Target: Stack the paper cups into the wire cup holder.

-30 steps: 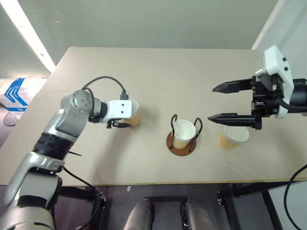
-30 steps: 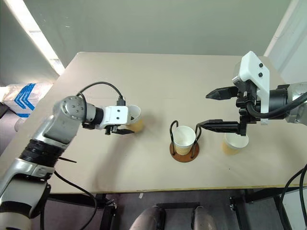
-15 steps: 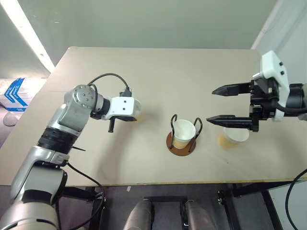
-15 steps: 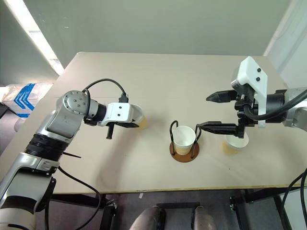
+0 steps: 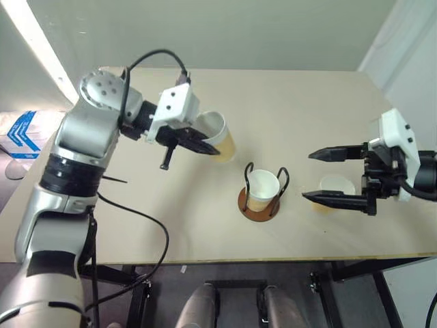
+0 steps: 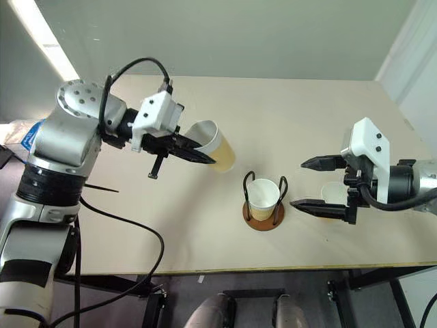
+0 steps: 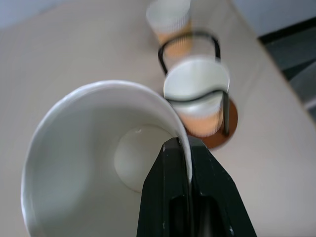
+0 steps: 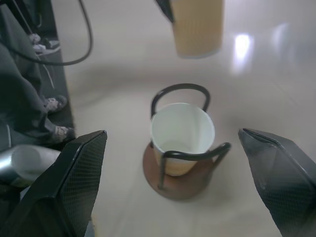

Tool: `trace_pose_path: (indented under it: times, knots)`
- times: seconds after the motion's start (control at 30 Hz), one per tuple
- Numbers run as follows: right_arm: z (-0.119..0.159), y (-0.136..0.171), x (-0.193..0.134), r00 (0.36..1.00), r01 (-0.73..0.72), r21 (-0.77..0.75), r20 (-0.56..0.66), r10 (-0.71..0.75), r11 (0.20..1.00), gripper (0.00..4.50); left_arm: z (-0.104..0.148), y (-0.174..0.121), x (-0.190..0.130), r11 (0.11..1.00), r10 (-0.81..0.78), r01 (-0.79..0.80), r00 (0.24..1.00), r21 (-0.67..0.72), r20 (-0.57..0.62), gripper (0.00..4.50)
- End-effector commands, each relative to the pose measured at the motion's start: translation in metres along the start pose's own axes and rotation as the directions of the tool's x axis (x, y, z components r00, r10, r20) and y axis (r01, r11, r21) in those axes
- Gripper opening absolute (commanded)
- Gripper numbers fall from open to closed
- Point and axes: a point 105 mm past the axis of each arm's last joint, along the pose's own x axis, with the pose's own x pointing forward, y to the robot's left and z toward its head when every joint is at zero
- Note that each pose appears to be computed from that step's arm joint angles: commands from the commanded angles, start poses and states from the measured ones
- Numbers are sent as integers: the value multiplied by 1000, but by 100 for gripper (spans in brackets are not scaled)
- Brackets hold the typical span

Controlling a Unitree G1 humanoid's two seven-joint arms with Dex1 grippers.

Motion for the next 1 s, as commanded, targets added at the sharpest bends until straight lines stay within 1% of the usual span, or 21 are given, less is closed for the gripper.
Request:
trace_pose_path:
  times: [0.03,0.23,0.3,0.37,0.53,0.63,0.8,1.0]
  knots:
    - [13,5,-4,999,22,-51,50,-19,998,450,27,-4,-3,996,-77,74,995,49,61,4]
    - [14,7,-5,998,29,-45,55,-26,999,450,30,-4,-2,994,-97,94,993,51,66,4]
    - [13,8,-9,995,82,-35,67,-79,996,450,53,0,26,974,-218,207,966,90,142,4]
    - [12,9,-13,990,122,-28,71,-119,992,450,62,3,47,955,-287,271,945,118,159,4]
    - [12,13,-16,984,164,-19,66,-163,986,450,73,6,61,933,-344,315,923,174,174,4]
    - [11,15,-17,982,180,-12,63,-179,984,450,69,5,67,923,-364,335,919,188,152,4]
    - [9,18,-20,974,217,7,63,-216,976,450,51,1,75,903,-386,366,921,225,52,4]
    - [4,13,-38,960,279,11,8,-280,960,450,39,-1,79,882,-396,387,918,267,-22,4]
